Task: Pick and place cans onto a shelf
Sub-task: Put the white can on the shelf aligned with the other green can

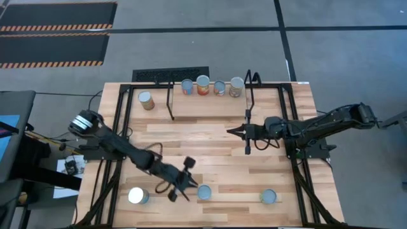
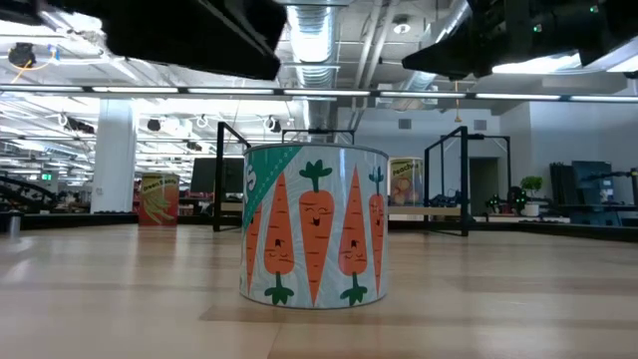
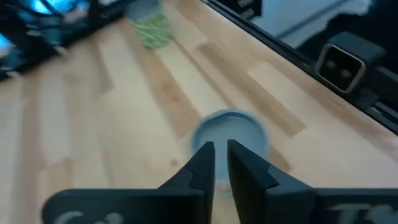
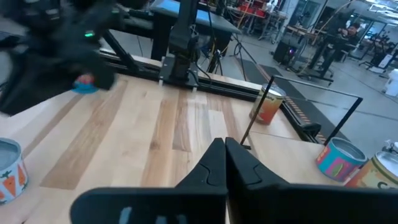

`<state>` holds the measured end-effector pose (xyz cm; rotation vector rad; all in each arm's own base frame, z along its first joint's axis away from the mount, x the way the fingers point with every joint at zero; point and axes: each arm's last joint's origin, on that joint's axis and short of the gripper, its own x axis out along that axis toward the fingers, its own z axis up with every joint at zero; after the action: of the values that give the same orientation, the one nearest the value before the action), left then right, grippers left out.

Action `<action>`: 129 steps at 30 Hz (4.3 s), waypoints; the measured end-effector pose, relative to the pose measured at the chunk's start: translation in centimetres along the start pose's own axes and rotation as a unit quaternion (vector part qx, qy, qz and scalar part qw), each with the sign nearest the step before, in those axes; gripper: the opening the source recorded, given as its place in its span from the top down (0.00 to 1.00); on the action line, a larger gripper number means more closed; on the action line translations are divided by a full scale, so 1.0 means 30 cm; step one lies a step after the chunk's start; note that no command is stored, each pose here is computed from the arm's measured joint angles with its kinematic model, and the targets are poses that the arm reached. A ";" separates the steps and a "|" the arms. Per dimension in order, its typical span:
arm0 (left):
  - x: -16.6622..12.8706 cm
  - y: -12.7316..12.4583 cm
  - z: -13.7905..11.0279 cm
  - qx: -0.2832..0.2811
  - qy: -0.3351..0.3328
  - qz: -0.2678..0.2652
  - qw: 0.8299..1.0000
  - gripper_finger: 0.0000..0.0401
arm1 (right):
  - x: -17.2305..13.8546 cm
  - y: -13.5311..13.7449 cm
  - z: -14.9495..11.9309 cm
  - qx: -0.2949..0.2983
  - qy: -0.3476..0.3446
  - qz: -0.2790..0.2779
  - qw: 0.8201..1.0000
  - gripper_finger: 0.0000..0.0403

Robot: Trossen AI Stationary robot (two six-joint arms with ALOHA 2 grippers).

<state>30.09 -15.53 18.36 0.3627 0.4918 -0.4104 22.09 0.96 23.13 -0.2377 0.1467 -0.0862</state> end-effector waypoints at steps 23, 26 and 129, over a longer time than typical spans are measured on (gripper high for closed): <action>0.188 -0.091 0.011 0.027 0.108 -0.020 0.994 0.74 | 0.000 -0.004 -0.003 0.020 0.008 -0.022 1.000 0.97; 0.188 -0.086 0.008 0.032 0.116 0.006 0.993 0.81 | 0.000 -0.004 -0.003 0.020 0.008 -0.023 1.000 0.97; 0.050 1.147 -0.221 -0.281 0.124 0.300 0.903 0.88 | -0.203 0.042 0.157 -0.011 -0.104 -0.101 0.989 0.97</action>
<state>44.61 16.35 20.22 -0.0108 0.6893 0.3857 16.90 3.87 28.16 -0.2815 -0.0844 -0.2596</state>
